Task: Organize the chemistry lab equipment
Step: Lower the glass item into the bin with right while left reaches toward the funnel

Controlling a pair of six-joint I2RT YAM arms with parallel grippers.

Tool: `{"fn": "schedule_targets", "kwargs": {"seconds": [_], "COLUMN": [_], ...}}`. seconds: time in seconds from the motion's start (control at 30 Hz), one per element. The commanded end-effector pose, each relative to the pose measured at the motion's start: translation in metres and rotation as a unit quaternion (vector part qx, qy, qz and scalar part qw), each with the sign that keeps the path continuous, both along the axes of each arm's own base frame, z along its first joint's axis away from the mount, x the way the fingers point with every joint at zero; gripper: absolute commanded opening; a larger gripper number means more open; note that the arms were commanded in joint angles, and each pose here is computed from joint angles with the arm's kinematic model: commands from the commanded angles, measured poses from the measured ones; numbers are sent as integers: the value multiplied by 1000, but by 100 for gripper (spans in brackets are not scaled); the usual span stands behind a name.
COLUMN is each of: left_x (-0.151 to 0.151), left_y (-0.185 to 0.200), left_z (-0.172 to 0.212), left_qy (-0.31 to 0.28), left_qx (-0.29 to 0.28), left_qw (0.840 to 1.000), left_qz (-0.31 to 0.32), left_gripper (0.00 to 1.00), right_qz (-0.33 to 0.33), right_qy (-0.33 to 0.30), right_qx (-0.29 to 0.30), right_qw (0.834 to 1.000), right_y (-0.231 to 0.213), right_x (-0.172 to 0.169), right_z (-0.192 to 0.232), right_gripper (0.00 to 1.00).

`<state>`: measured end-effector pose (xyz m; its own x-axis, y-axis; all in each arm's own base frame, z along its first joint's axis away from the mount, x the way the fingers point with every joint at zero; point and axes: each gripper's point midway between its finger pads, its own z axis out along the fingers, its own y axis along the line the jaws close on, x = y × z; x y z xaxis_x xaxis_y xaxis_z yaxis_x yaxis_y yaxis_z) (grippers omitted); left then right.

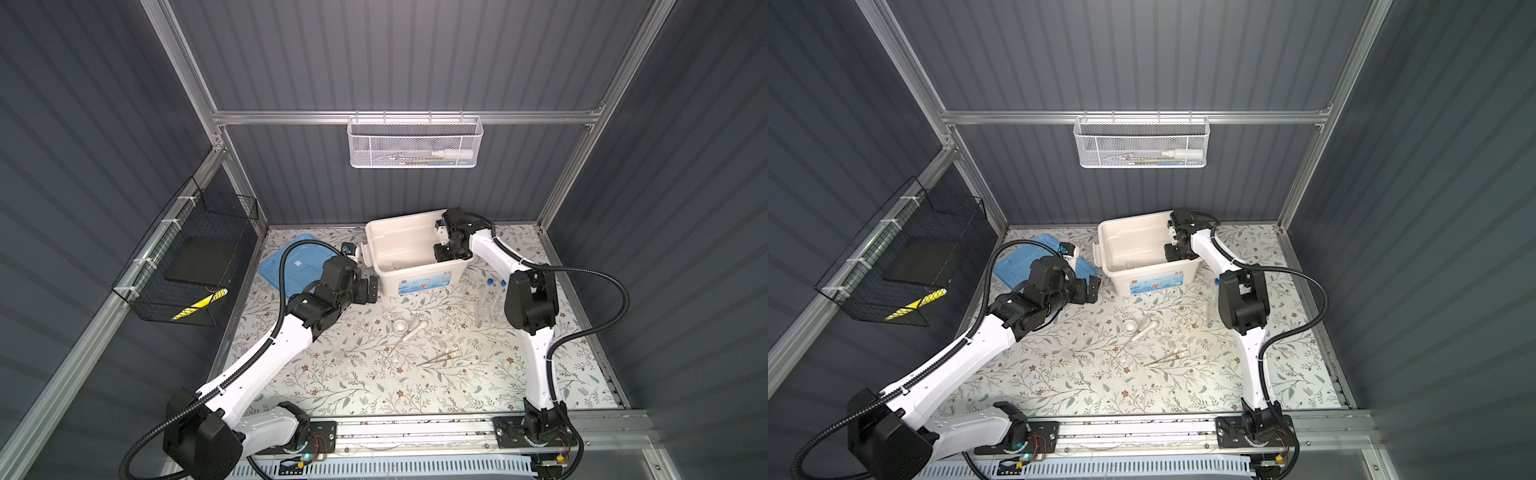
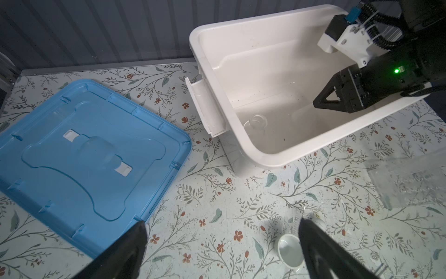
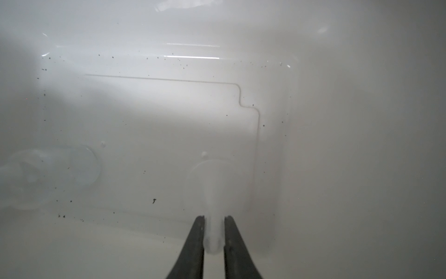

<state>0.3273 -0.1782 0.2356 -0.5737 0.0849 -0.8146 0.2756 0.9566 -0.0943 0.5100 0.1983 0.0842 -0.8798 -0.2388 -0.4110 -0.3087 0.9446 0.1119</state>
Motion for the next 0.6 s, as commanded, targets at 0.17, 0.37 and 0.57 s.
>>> {"fn": "schedule_targets", "kwargs": {"seconds": [0.17, 0.37, 0.57], "left_x": [-26, -42, -52], "left_y": [-27, -44, -57], "left_z": [-17, -40, -70], "left_qy": [28, 69, 112], "left_qx": [45, 62, 74], "left_qw": [997, 992, 986], "left_qz": [-51, -81, -100], "left_gripper": [100, 100, 99], "right_qz": [-2, -3, -6], "right_qy": [56, 62, 59], "right_qx": [19, 13, 7], "right_qw": [998, 998, 998], "right_y": [3, -1, -4], "right_x": [-13, -16, -18], "right_z": [-29, -28, -25], "right_gripper": [21, 22, 26]}}
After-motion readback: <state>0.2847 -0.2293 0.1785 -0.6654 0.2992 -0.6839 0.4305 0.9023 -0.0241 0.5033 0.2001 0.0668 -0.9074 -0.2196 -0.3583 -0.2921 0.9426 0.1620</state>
